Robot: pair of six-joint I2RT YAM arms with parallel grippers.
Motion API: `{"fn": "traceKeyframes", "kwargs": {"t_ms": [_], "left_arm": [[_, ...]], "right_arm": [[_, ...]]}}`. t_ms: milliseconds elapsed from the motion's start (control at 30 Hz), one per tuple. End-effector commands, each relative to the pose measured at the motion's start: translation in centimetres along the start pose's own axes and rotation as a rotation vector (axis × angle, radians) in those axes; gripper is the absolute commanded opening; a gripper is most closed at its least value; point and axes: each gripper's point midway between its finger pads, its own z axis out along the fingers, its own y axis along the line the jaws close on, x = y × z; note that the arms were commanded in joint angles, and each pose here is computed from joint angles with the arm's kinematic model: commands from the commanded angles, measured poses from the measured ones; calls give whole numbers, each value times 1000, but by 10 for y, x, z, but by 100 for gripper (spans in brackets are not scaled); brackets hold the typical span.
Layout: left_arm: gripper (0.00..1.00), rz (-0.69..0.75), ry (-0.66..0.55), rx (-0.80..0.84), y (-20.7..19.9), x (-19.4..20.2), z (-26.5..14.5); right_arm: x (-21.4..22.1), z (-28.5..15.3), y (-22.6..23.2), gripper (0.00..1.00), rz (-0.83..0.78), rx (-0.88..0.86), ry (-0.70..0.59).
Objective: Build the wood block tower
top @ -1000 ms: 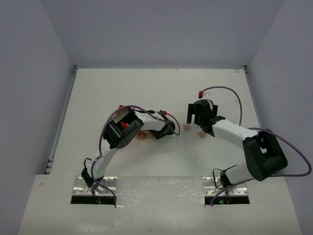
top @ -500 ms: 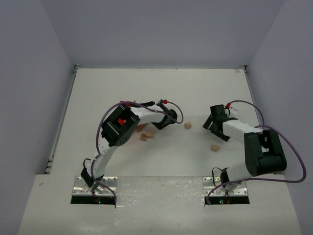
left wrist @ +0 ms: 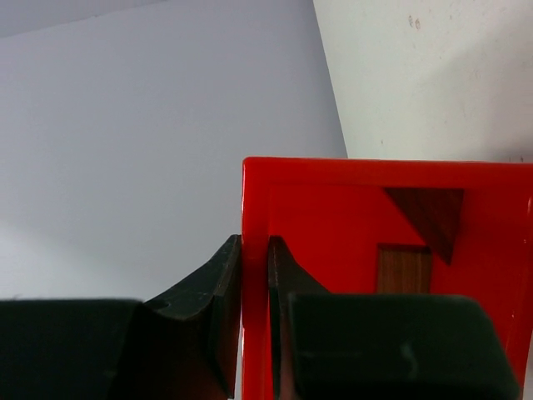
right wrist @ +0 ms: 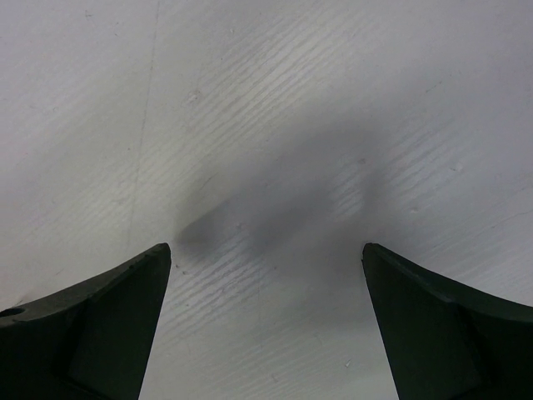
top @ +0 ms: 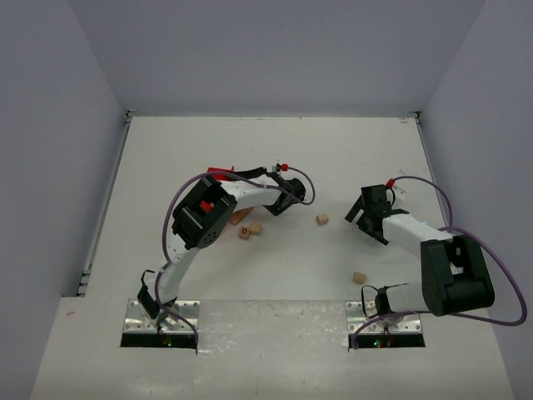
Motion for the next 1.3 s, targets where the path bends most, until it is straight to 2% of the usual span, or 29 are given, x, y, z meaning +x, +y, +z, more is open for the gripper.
{"fn": "traceKeyframes", "kwargs": {"t_ms": [0, 67, 133, 167, 200, 267, 333, 467, 800, 967, 1267], "left_arm": [[0, 243, 61, -201, 32, 8, -5], [0, 339, 25, -117, 28, 2, -5], [0, 200, -118, -89, 22, -13, -7], [0, 287, -145, -109, 24, -9, -9], [0, 333, -149, -112, 22, -9, -9], [0, 286, -138, -102, 21, -19, -9], [0, 346, -117, -88, 13, -25, -9], [0, 343, -85, -101, 9, -27, -10], [0, 365, -129, -116, 8, -45, -27], [0, 407, -136, -116, 4, -35, -26], [0, 382, -132, -117, 10, -38, -27]], "right_arm": [[33, -3, 2, 99, 3, -47, 126], [33, -3, 0, 99, 4, -48, 118], [33, -4, 0, 99, 3, -54, 110], [33, -4, 1, 99, 2, -58, 107], [33, -4, 1, 99, -1, -62, 107], [33, -4, 0, 99, -3, -59, 109], [33, -4, 2, 99, -7, -63, 109], [35, -3, 0, 99, -12, -62, 108], [34, -3, 4, 99, -16, -78, 107], [35, -3, 5, 99, -18, -77, 108], [33, -3, 5, 99, -18, -77, 102]]}}
